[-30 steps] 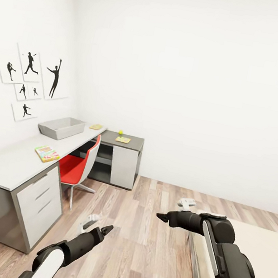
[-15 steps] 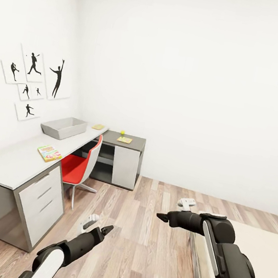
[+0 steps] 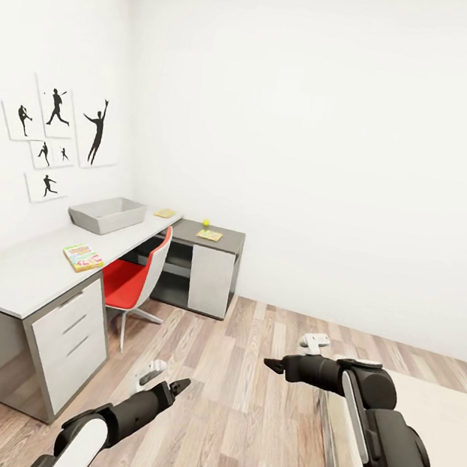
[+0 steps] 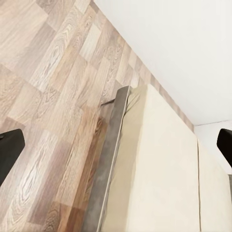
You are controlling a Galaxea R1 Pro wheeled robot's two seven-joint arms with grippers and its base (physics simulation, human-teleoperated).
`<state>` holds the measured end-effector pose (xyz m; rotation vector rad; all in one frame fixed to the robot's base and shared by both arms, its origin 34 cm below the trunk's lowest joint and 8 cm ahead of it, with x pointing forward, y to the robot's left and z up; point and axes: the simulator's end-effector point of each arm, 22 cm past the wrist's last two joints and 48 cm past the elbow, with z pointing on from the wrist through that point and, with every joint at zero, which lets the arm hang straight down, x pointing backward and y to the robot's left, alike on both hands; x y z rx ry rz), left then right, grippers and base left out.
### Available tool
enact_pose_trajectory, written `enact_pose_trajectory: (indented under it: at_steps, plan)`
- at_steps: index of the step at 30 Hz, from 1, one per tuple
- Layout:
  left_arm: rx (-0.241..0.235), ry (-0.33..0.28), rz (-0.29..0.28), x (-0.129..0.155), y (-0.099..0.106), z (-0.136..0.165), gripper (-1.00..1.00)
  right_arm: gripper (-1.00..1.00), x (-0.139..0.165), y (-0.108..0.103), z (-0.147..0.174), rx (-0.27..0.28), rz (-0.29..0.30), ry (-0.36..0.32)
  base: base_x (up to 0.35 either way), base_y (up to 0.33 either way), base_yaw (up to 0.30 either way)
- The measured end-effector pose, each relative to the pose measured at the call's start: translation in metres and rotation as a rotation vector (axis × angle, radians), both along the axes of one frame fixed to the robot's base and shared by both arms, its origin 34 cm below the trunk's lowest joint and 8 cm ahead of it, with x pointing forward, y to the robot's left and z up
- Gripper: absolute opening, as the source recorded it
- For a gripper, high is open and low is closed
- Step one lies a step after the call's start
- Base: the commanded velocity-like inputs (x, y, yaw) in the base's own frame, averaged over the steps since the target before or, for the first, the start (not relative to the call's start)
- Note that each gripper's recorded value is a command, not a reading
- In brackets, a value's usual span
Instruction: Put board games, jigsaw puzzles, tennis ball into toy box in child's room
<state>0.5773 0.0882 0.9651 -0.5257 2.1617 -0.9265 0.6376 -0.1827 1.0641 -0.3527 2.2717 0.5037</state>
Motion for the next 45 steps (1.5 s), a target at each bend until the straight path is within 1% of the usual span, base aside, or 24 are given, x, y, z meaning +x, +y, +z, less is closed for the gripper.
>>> enact_pose_trajectory:
  at_steps: [27, 39, 45]
  plan:
    - [0.002, 0.0, 0.001, -0.0001, 0.0005, -0.0004, 1.0, 1.0, 0.0001, 0.0012, 0.0008, 0.006, -0.001, -0.001, 0.0, 0.0, -0.005]
    - [0.003, -0.006, 0.004, 0.0009, 0.001, 0.0015, 1.0, 1.0, 0.0001, 0.0014, 0.0028, 0.006, -0.002, -0.005, 0.0, 0.0, -0.171]
    - [0.003, -0.012, 0.011, 0.0018, 0.0023, 0.0024, 1.0, 1.0, 0.0004, 0.0005, 0.0036, 0.008, -0.005, -0.006, 0.0, 0.0, -0.092]
